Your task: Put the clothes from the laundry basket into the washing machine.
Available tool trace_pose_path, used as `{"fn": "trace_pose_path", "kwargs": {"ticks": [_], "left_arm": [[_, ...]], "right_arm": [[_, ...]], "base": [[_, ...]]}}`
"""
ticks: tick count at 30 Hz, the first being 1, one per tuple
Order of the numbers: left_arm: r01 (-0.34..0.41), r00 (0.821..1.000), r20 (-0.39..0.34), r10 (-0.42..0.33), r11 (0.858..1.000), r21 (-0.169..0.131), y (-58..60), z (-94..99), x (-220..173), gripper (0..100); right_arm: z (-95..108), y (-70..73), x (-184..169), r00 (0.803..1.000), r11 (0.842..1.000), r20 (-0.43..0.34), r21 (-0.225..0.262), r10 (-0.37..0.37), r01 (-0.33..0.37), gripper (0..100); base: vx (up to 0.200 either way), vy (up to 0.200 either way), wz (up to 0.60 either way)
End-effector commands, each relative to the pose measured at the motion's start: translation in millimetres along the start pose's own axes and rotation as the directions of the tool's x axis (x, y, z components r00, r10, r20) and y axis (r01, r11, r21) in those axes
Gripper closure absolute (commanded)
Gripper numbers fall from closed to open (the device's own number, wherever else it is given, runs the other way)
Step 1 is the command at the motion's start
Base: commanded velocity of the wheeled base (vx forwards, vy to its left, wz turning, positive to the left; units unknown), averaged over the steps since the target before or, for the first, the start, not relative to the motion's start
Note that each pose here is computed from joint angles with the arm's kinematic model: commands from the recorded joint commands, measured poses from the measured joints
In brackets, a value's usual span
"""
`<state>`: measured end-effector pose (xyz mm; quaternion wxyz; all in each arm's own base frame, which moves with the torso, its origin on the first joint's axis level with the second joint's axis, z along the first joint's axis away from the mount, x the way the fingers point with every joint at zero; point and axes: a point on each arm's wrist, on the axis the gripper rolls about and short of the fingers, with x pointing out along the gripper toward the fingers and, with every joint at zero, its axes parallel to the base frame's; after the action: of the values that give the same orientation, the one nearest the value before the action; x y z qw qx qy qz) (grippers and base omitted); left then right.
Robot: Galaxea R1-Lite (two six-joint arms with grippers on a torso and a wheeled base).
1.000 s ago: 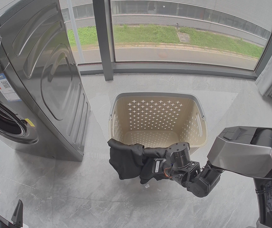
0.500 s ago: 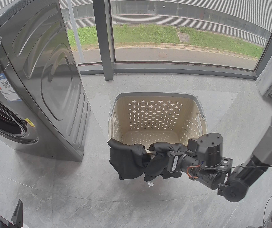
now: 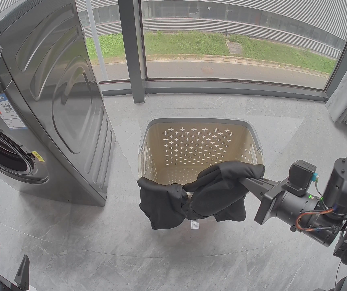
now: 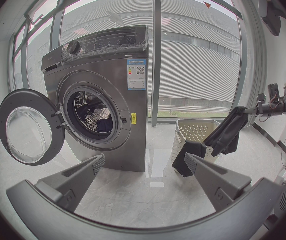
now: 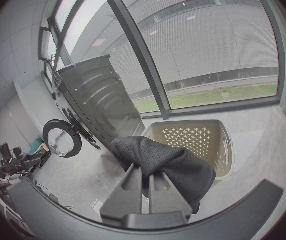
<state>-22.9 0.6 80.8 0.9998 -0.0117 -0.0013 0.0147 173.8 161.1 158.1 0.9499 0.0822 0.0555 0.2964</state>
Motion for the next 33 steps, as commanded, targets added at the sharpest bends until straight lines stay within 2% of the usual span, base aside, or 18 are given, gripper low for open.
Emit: {"fn": "trace_pose_path", "kwargs": {"ticks": [1, 4, 15, 24, 33], "left_arm": [[0.002, 1.000, -0.002, -0.002, 1.000, 0.000, 0.0, -4.7, 0.2, 0], [0.011, 1.000, -0.003, -0.011, 1.000, 0.000, -0.1, -4.7, 0.2, 0], [0.011, 1.000, -0.003, -0.011, 1.000, -0.001, -0.1, -4.7, 0.2, 0], [0.011, 1.000, -0.003, -0.011, 1.000, -0.001, -0.1, -4.7, 0.2, 0], [0.012, 1.000, -0.001, -0.012, 1.000, -0.001, -0.1, -4.3, 0.1, 0]], "right_arm": [[15.1, 2.2, -18.3, 0.997, 1.000, 0.071, -0.002, 0.029, -0.029, 100], [12.3, 3.5, -22.7, 0.996, 0.998, 0.062, -0.007, 0.059, -0.059, 100], [9.7, 5.2, -24.4, 0.995, 0.997, 0.066, -0.008, 0.080, -0.080, 100], [10.5, 7.7, -25.2, 0.993, 0.995, 0.073, -0.006, 0.095, -0.095, 100], [7.4, 7.6, -24.6, 0.994, 0.995, 0.059, -0.006, 0.097, -0.097, 100]], "base": [[0.000, 0.000, 0.00], [0.000, 0.000, 0.00], [-0.200, 0.000, 0.00], [0.000, 0.000, 0.00], [0.000, 0.200, 0.00]]}}
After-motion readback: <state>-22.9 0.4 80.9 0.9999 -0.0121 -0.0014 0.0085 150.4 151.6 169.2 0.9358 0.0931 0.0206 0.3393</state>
